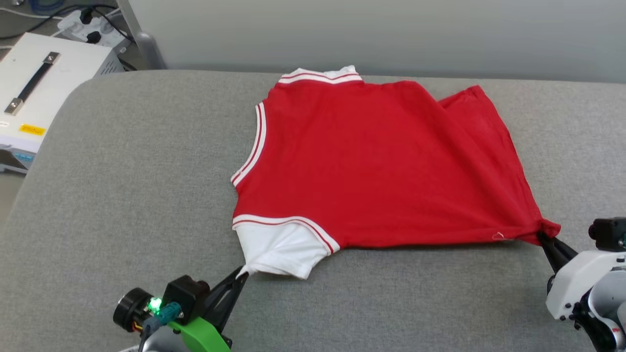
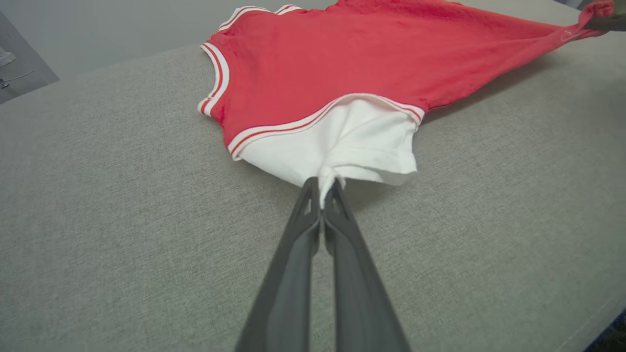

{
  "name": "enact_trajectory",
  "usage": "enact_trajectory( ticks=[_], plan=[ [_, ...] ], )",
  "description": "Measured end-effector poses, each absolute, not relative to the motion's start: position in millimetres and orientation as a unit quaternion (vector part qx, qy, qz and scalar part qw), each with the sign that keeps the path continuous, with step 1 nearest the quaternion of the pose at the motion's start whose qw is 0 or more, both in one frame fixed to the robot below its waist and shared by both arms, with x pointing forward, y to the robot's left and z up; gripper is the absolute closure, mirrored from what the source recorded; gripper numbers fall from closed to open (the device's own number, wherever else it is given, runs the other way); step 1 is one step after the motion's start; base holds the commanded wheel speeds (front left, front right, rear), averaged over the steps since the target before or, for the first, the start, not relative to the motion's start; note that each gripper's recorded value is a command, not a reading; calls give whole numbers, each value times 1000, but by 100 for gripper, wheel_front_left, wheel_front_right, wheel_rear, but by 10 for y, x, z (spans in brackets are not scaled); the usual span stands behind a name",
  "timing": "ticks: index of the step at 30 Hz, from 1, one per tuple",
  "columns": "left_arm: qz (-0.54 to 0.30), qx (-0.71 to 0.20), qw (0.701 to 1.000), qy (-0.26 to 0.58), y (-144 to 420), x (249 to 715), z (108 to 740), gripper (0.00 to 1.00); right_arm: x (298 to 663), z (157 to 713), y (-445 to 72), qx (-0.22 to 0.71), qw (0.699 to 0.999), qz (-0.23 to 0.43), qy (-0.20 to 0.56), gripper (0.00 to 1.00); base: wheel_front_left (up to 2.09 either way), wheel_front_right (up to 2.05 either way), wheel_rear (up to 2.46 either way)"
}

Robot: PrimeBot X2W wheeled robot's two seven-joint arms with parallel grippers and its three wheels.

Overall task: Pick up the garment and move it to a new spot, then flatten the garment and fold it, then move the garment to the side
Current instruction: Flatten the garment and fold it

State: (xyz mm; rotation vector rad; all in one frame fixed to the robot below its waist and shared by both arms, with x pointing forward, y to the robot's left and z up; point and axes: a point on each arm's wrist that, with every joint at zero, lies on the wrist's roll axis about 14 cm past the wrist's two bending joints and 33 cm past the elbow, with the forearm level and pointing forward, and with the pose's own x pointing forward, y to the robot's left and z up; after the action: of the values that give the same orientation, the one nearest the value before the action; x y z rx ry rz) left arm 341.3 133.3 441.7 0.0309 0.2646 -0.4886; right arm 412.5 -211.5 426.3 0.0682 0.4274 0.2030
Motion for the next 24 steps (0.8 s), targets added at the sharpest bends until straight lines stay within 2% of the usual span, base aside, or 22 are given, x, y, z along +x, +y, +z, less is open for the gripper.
enact_trajectory(
  ticks=[11, 24],
  plan=[
    [-259, -12, 953, 154, 1257, 2857, 4437, 100, 3523, 4292, -2300, 65, 967, 71, 235, 100, 0, 0, 0],
    [-307, -37, 919, 245, 1088, 2283, 4217, 100, 2940, 4092, -2236, 95, 939, 71, 323, 100, 0, 0, 0]
  ],
)
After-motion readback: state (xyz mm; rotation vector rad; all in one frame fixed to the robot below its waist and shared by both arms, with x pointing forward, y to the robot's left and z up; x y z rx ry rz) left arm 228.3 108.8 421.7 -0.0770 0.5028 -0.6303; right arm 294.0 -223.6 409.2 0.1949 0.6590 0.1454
